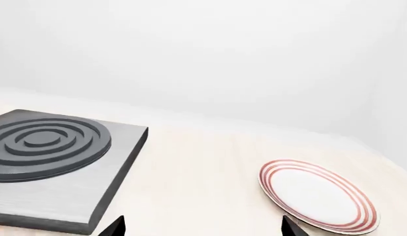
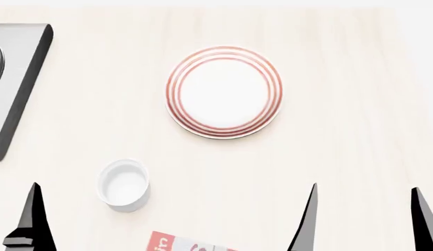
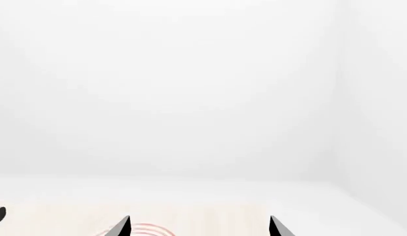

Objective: Pick the akita bowl on the cookies box and place it on the plate.

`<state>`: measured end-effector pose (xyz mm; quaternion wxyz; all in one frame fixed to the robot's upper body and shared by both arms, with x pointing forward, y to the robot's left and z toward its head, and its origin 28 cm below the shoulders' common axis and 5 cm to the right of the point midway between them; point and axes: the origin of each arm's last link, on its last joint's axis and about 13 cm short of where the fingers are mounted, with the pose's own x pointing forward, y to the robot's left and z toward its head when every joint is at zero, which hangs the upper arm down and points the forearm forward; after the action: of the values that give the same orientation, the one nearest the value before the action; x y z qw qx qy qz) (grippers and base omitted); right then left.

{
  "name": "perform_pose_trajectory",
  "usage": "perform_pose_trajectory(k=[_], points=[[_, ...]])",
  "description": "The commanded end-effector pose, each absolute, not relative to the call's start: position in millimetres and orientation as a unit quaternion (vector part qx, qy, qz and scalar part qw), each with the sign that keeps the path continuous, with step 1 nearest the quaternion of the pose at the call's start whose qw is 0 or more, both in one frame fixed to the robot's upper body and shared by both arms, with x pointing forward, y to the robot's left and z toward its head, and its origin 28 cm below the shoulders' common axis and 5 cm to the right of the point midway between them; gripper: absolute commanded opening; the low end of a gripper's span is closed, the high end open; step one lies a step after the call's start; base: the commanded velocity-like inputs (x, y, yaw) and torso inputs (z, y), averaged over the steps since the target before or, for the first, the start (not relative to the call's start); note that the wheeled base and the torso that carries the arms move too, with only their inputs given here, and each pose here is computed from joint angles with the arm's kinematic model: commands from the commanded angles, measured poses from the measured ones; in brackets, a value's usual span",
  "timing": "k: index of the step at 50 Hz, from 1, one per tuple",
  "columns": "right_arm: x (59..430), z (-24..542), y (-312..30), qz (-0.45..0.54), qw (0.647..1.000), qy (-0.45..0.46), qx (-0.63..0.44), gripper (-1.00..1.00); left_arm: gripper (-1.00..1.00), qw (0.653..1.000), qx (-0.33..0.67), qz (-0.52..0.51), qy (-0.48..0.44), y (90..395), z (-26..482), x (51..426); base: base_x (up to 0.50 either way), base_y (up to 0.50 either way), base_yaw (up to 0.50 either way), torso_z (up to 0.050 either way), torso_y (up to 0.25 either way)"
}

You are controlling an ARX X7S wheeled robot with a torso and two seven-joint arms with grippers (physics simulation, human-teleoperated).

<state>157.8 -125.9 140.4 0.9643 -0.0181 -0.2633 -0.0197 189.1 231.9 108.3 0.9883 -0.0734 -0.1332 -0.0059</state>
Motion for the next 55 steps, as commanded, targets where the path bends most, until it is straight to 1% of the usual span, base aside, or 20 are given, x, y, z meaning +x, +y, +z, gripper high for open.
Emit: perform_pose_trajectory(k=[1, 5, 7, 10, 13, 19, 23, 28, 33, 35, 36, 37, 41, 45, 55], points=[[158, 140, -126, -0.017, 0.964, -0.263, -0.02, 1.0, 1.0, 0.989, -0.069, -0.005, -0.134, 232, 108, 189, 0.05, 0.0, 0.0, 0.0, -0.25], [159, 138, -125, -0.002, 0.968, -0.249, -0.018, 1.0, 1.0, 0.989, -0.06, 0.002, -0.133, 231, 108, 189, 0.06, 0.0, 0.0, 0.0, -0.25], [160, 137, -124, 0.024, 0.973, -0.231, -0.01, 1.0, 1.0, 0.992, -0.061, 0.002, -0.114, 231, 107, 191, 0.03, 0.0, 0.0, 0.0, -0.036], [163, 142, -126, 0.043, 0.979, -0.2, -0.004, 1.0, 1.0, 0.993, -0.056, 0.005, -0.108, 232, 108, 194, 0.0, 0.0, 0.0, 0.0, 0.0], [163, 145, -126, 0.065, 0.98, -0.19, -0.005, 1.0, 1.0, 0.993, -0.049, 0.007, -0.107, 232, 110, 194, 0.0, 0.0, 0.0, 0.0, 0.0], [163, 150, -125, 0.105, 0.978, -0.176, -0.049, 1.0, 1.0, 0.994, -0.051, 0.006, -0.101, 234, 113, 196, 0.0, 0.0, 0.0, 0.0, 0.0], [164, 159, -126, 0.124, 0.977, -0.163, -0.055, 1.0, 1.0, 0.994, -0.049, 0.005, -0.098, 235, 113, 198, 0.0, 0.0, 0.0, 0.0, 0.0], [167, 174, -128, 0.135, 0.972, -0.171, -0.092, 1.0, 1.0, 0.995, -0.042, 0.009, -0.092, 237, 115, 200, 0.0, 0.0, 0.0, 0.0, 0.0], [176, 185, -129, 0.205, 0.961, -0.117, -0.142, 1.0, 1.0, 0.996, -0.034, 0.023, -0.08, 240, 115, 203, 0.0, 0.0, 0.0, 0.0, 0.0], [177, 187, -129, 0.231, 0.952, -0.111, -0.166, 1.0, 1.0, 0.996, -0.032, 0.025, -0.08, 240, 116, 203, 0.0, 0.0, 0.0, 0.0, 0.0], [176, 187, -128, 0.229, 0.949, -0.119, -0.182, 1.0, 1.0, 0.996, -0.032, 0.027, -0.081, 241, 116, 203, 0.0, 0.0, 0.0, 0.0, 0.0], [175, 190, -128, 0.252, 0.945, -0.096, -0.188, 1.0, 1.0, 0.996, -0.033, 0.029, -0.08, 241, 116, 203, 0.0, 0.0, 0.0, 0.0, 0.0], [167, 200, -126, 0.299, 0.928, -0.067, -0.212, 1.0, 1.0, 0.996, -0.03, 0.03, -0.08, 241, 116, 202, 0.0, 0.0, 0.0, 0.0, 0.0], [161, 210, -123, 0.326, 0.91, -0.041, -0.252, 1.0, 1.0, 0.996, -0.026, 0.026, -0.08, 239, 114, 201, 0.0, 0.0, 0.0, 0.0, 0.0], [152, 224, -113, 0.389, 0.88, -0.001, -0.272, 1.0, 1.0, 0.996, -0.023, 0.023, -0.077, 239, 112, 201, 0.0, 0.0, 0.0, 0.0, 0.0]])
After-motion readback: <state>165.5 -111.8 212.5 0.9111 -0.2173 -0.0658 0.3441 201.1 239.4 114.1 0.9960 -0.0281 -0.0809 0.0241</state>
